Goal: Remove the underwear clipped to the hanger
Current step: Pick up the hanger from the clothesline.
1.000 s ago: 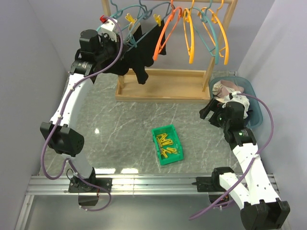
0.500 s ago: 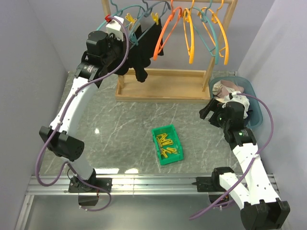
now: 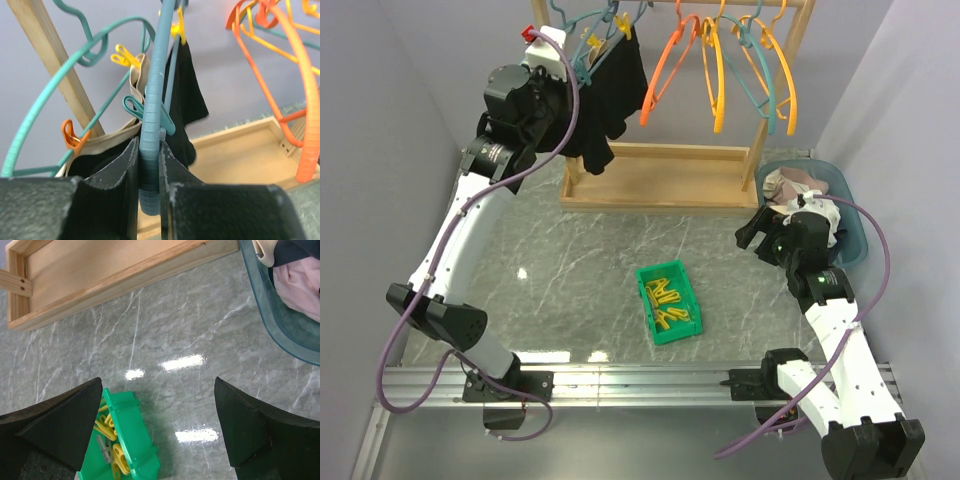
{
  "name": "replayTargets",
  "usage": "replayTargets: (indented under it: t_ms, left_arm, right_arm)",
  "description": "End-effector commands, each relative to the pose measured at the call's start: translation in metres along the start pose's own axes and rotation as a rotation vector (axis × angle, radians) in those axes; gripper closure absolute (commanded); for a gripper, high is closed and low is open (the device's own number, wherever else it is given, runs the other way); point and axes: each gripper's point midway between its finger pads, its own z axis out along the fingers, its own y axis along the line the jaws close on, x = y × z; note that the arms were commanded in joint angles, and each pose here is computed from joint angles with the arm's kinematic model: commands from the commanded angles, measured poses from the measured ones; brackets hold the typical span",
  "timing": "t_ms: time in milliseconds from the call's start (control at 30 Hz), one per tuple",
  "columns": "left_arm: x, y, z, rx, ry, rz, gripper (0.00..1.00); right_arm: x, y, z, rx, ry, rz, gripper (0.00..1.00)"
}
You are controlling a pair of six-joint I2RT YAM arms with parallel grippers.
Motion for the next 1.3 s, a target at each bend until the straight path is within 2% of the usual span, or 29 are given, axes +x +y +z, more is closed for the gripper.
replayTargets:
  t_ms: [0,367,467,667,767,867,900,1033,1200,1267]
  left_arm:
    - [-0.057,0.004,-0.027,-0.018,-0.143,-0.006,0.99]
    - [-0.046,-0.013,-0.109,0.057,-0.121,-0.048,0.99]
    - [-0.038,-0.011,-0.127,0.048,-0.084,-0.083,0.99]
    - [0.013,0.0,-0.164,-0.017,0.077,-0.105,0.99]
    - [0.037,0.002,-0.189,-0.033,0.138,-0.129,0.99]
    - [0.052,-0.004,-0.218,0.007,0.168,-0.177,0.99]
    - [0.055,-0.006,-0.227,0.016,0.179,-0.19,0.99]
    - [0.066,-0.021,-0.265,0.105,0.216,-0.26,0.99]
    - [0.094,-0.029,-0.292,0.132,0.345,-0.295,0.99]
    - [0.102,-0.03,-0.3,0.129,0.36,-0.319,0.99]
  right_arm:
    - [-0.01,0.008,-0.005,-0.026,-0.031,-0.017,0.0]
    - [-0.01,0.011,-0.005,-0.04,-0.022,-0.024,0.0]
    - [-0.007,0.011,-0.004,-0.042,-0.01,-0.025,0.0]
    - [-0.003,0.015,-0.004,-0.073,0.01,-0.039,0.0]
    - [0.001,0.027,-0.006,-0.133,0.035,-0.056,0.0]
    - [0.011,0.058,-0.017,-0.298,0.083,-0.08,0.0]
    - [0.022,0.078,-0.027,-0.406,0.13,-0.104,0.0]
    - [0.047,0.128,-0.06,-0.611,0.192,-0.204,0.0]
    - [0.068,0.164,-0.091,-0.72,0.206,-0.237,0.0]
    - [0.079,0.18,-0.102,-0.765,0.21,-0.244,0.0]
